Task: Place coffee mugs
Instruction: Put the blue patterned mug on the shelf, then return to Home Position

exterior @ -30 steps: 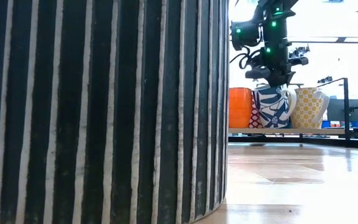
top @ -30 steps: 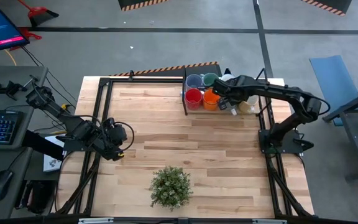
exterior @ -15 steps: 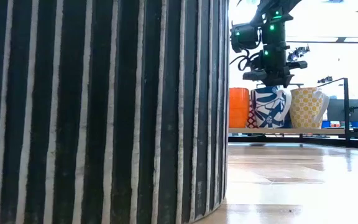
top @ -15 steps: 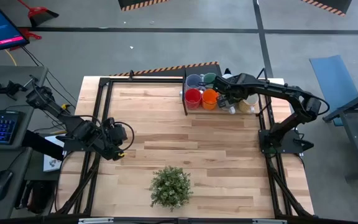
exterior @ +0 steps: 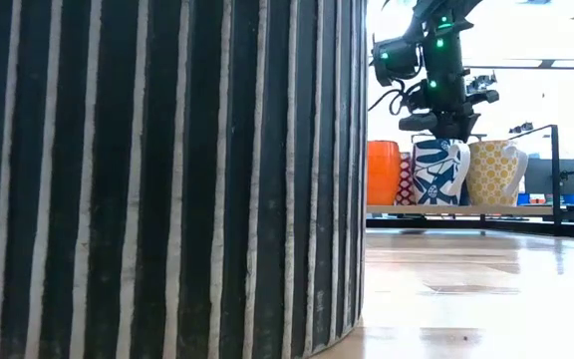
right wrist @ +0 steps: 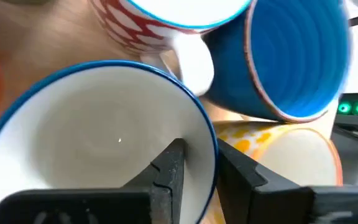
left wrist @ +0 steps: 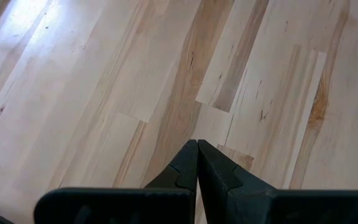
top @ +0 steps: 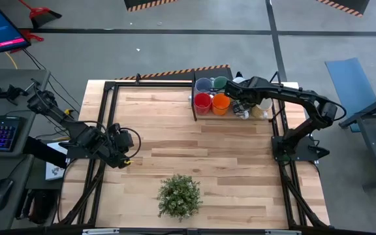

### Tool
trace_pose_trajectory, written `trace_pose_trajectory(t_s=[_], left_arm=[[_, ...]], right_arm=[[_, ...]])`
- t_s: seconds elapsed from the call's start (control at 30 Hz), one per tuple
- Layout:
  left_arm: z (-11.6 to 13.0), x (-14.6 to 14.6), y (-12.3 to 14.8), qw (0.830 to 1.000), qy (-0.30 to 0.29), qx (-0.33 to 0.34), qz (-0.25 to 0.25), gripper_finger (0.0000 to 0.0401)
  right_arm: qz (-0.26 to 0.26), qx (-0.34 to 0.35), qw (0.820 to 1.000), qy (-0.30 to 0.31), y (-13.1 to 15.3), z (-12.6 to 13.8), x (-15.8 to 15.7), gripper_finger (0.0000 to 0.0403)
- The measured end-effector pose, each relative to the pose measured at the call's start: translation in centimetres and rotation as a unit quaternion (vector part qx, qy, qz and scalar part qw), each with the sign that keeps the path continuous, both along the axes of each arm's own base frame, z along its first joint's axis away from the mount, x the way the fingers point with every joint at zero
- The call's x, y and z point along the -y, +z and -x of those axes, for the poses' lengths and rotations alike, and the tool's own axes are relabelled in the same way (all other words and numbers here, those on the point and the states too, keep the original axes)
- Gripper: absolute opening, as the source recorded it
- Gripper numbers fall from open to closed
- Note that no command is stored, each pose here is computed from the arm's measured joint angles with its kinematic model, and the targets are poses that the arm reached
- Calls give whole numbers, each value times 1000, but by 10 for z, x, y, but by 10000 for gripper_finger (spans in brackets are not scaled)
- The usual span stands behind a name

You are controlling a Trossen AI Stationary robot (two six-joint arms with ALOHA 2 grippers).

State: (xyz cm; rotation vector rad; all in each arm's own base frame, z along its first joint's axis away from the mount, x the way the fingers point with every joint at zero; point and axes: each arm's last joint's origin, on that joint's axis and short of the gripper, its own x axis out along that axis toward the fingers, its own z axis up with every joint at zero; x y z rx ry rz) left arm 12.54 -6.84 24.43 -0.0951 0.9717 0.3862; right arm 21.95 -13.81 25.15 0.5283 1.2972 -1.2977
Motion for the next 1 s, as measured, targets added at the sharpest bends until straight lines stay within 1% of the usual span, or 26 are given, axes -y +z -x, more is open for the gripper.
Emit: trace_pose_trajectory(t_s=[0.2,0.37,0.47,0.5,0.57,0.63,0.7,0.87,1.0], left_arm=[[0,0,0,1000,0,0,0,0],[0,0,0,1000,0,1,1,0],[0,0,0,1000,0,1,1,0],[0,0,0,1000,0,1,1,0],[0,0,0,1000,1,1,1,0],[0,0,0,1000,0,1,1,0],[0,0,0,1000,1,1,0,0],[0,-1,0,1000,5,9,-11,0],[-1,-1,1,1000,5,10,-13,0]], right_arm=[[8,12,1000,11,12,-3,2,69],[22,21,999,19,34,-6,4,70],[23,26,999,15,50,-5,3,70],[15,36,999,14,56,-6,1,70],[-19,73,997,21,66,-10,-3,69],[-57,115,991,45,74,-17,-10,69],[-71,145,984,72,78,-25,-17,69],[-39,210,969,123,78,-50,-33,68],[22,225,963,146,74,-70,-38,68]])
